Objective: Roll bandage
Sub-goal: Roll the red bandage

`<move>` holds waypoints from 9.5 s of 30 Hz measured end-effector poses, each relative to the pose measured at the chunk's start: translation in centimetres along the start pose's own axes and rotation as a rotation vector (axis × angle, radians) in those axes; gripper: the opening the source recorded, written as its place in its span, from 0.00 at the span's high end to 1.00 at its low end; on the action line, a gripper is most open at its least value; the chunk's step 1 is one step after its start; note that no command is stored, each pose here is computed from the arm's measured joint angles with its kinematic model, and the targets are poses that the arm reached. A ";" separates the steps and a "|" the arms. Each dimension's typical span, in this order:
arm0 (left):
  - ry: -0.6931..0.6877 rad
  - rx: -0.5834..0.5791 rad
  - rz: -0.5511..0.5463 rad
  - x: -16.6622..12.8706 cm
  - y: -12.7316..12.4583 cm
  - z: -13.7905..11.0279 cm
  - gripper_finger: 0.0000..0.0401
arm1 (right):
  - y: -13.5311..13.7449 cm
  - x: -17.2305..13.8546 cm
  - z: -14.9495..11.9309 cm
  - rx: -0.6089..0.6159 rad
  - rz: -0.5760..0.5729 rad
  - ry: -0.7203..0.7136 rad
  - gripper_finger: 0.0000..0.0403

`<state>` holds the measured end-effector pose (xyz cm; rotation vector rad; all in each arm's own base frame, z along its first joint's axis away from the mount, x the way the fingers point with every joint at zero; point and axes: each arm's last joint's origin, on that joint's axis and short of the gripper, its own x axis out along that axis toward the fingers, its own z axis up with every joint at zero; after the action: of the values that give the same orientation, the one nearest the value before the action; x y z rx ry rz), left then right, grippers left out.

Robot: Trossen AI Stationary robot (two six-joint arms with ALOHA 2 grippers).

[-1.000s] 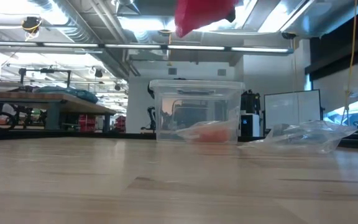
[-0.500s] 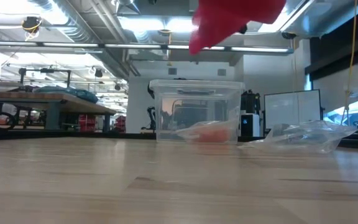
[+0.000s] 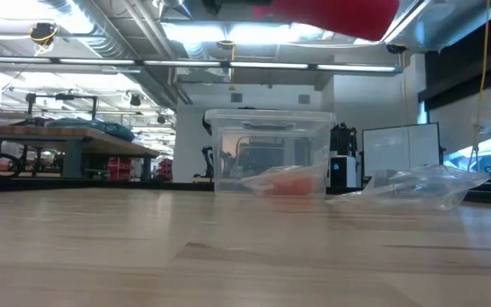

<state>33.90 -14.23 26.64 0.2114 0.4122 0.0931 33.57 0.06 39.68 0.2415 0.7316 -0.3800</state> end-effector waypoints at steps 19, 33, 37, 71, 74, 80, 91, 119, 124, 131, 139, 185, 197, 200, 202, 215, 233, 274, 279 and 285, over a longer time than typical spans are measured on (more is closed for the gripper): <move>0.005 0.021 -0.024 0.0 -0.1 -0.1 0.99 | -0.3 -0.5 -0.1 0.003 -0.077 0.073 0.38; 0.008 0.034 -0.029 0.0 -0.1 -0.1 0.99 | -1.3 -1.2 -2.0 -0.072 -0.282 0.211 0.38; 0.008 0.037 -0.029 0.0 -0.1 -0.1 0.99 | -1.1 -1.4 -2.3 -0.115 -0.257 0.249 0.38; -0.253 0.009 0.144 -8.9 -1.7 6.4 0.99 | 7.1 1.9 -23.6 -0.292 0.362 -0.479 0.40; -0.270 -0.001 0.143 -9.0 -1.8 6.6 0.99 | 8.1 3.2 -24.0 -0.310 0.367 -0.517 0.43; -0.338 -0.005 0.142 -9.5 -1.9 7.4 0.99 | 8.5 5.4 -24.0 -0.302 0.334 -0.577 0.50; -0.370 0.020 0.155 -9.7 -1.9 7.8 0.99 | 9.5 5.9 -23.5 -0.359 0.394 -0.601 0.79; -0.201 0.296 0.507 -10.2 -1.5 7.4 0.99 | 16.8 -1.2 -23.6 -0.504 0.469 -0.660 0.99; -0.152 0.341 0.511 -9.8 -1.4 6.8 0.99 | 19.7 -3.5 -22.4 -0.640 0.456 -0.726 0.99; -0.104 0.368 0.498 -9.5 -1.5 5.9 0.99 | 22.2 -7.1 -18.0 -0.793 0.340 -0.799 0.99; -0.083 0.404 0.470 -9.2 -2.2 5.3 0.99 | 21.5 -10.1 -11.3 -0.789 0.106 -0.872 0.99; 0.045 0.365 0.292 -6.3 -2.6 2.2 0.99 | 2.4 8.0 -8.8 -0.098 0.170 -0.045 0.54; 0.126 0.246 0.276 -5.3 -1.2 1.2 0.99 | 2.3 7.8 -8.8 -0.099 0.208 0.014 0.36; 0.122 0.242 0.276 -5.3 -1.2 1.3 0.99 | 2.7 7.2 -8.2 -0.018 0.302 0.046 0.36; 0.123 0.239 0.279 -5.2 -1.1 1.3 0.99 | 3.0 6.8 -7.7 0.017 0.352 0.068 0.36; 0.126 0.235 0.278 -5.2 -1.1 1.3 0.99 | 3.0 6.0 -6.8 0.229 0.398 0.116 0.36; 0.073 0.193 0.268 -5.7 -1.1 2.0 0.99 | -0.9 -7.0 -10.6 -0.038 0.179 -0.100 0.36; -0.139 0.012 0.101 -3.6 0.9 1.4 0.99 | 2.5 3.5 -24.7 -0.274 0.397 -0.546 0.75; -0.170 0.019 0.030 -3.9 0.2 1.6 0.99 | 3.1 3.3 -23.7 -0.319 0.319 -0.594 0.96; -0.319 0.004 -0.301 -5.3 -0.7 3.2 0.99 | 3.2 2.9 -22.6 -0.326 0.178 -0.650 0.99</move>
<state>30.34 -16.18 31.40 0.1627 0.1232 -0.2357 23.27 10.00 21.64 -0.1267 0.1217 -0.1465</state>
